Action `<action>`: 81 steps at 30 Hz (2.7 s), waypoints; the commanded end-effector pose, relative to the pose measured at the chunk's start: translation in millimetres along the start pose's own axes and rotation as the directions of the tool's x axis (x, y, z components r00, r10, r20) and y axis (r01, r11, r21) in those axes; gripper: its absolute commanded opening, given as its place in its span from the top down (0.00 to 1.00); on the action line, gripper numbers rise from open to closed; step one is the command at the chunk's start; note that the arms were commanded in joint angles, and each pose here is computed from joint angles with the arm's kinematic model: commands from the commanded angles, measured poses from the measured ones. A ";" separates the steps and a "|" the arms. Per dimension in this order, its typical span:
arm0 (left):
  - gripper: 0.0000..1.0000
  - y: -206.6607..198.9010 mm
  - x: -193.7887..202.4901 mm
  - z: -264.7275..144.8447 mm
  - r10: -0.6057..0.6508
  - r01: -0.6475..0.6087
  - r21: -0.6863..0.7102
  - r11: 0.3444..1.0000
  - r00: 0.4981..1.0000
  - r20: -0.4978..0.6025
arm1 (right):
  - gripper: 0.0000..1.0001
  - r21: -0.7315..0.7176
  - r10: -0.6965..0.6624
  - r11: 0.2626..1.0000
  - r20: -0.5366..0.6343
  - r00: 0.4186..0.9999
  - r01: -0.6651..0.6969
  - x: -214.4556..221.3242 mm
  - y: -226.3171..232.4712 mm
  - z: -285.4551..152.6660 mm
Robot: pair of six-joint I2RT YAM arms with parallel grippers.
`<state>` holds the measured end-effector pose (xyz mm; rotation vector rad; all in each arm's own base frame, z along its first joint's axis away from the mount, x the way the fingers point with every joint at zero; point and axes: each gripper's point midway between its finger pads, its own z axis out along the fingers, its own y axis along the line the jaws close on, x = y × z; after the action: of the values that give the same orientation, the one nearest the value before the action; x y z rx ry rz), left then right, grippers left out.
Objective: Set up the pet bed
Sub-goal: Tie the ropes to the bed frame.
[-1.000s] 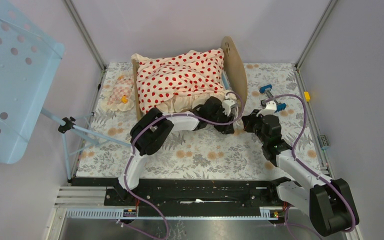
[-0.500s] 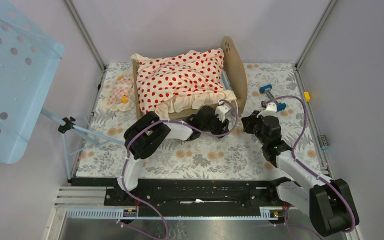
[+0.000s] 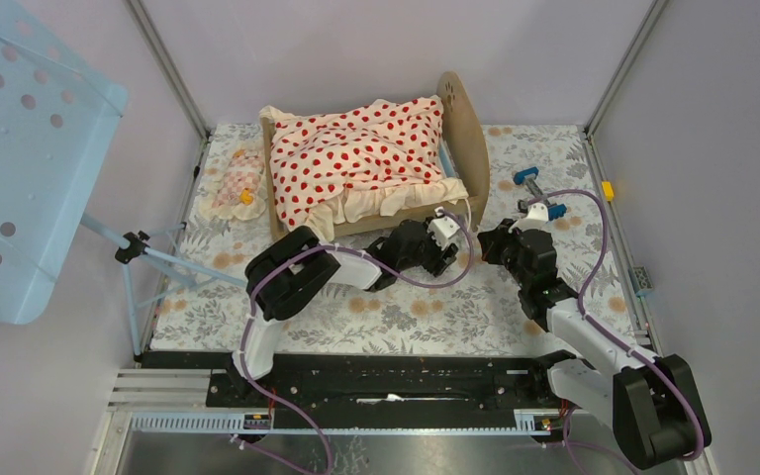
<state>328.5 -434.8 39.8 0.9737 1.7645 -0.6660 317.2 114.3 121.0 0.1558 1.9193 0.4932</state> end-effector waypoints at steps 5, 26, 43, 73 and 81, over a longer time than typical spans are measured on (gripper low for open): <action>0.43 -1.6 -20.5 6.6 0.058 -0.058 -0.004 0.998 0.992 0.111 | 1.00 -0.023 0.007 1.000 0.044 0.999 -0.006 -11.2 6.5 -3.7; 0.35 6.1 -59.3 12.9 0.315 -0.305 -0.085 0.949 0.932 0.178 | 1.00 -0.036 0.005 0.999 0.077 0.997 -0.002 -20.3 10.1 -8.1; 0.34 15.8 -60.1 49.5 0.362 -0.354 -0.082 0.932 0.923 0.132 | 1.00 -0.056 0.007 0.998 0.102 0.995 -0.001 -31.2 16.6 -12.6; 1.00 -0.7 -62.1 51.8 0.281 -0.288 0.034 0.957 0.950 0.133 | 1.00 -0.024 0.016 1.000 0.113 0.993 -0.013 -37.4 13.0 -17.5; 1.00 -11.3 -57.6 25.4 0.246 -0.257 0.075 0.963 0.960 0.136 | 1.00 0.044 0.047 0.998 0.103 0.994 -0.052 -37.9 3.1 -16.9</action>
<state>350.5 -472.6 31.9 1.2238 1.5799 -0.5521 307.4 105.6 136.6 0.1978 1.8860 0.4826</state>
